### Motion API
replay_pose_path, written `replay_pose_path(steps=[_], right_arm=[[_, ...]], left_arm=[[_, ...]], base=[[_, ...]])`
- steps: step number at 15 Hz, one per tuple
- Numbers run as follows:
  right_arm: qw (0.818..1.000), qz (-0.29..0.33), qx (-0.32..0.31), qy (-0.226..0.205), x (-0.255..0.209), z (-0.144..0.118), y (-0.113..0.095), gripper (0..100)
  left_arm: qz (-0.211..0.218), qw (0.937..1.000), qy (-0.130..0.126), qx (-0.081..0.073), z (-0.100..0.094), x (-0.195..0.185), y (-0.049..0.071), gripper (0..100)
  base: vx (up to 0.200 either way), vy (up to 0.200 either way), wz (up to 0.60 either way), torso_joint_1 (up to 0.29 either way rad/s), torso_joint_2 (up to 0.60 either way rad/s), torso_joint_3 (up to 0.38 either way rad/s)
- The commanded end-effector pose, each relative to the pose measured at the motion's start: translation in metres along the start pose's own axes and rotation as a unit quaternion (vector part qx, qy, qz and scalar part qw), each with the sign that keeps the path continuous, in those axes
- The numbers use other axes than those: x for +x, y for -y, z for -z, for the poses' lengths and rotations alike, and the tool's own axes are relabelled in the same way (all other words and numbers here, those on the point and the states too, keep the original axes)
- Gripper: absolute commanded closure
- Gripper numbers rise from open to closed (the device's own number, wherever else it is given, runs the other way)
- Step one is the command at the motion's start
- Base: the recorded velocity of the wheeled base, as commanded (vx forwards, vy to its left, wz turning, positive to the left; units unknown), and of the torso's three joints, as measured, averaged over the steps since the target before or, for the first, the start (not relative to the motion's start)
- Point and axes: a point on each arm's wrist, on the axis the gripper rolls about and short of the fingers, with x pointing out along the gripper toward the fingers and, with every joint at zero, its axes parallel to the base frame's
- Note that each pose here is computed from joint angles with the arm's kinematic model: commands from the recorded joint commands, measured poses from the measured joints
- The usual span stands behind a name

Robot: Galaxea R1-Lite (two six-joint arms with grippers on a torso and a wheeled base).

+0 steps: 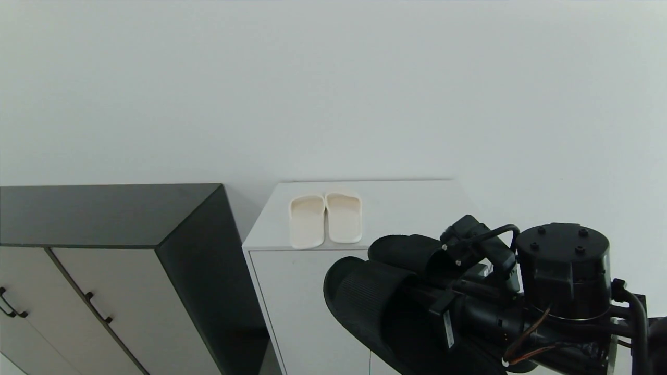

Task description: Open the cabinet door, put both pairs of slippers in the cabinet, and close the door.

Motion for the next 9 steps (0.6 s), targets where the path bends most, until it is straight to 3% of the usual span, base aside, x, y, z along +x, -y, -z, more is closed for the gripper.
replay_pose_path(steps=[1, 9], right_arm=[[1.0, -0.003, -0.001, -0.001, -0.0001, 0.0007, -0.0017, 100], [1.0, -0.003, -0.002, -0.006, -0.0014, 0.0036, -0.0017, 100]], left_arm=[[0.0, 1.0, 0.0, 0.0, 0.0, 0.0, 0.0, 100], [0.0, 1.0, 0.0, 0.0, 0.0, 0.0, 0.0, 100]], base=[[0.0, 0.0, 0.0, -0.173, 0.39, 0.212], [0.0, 0.0, 0.0, -0.206, 0.49, 0.275]])
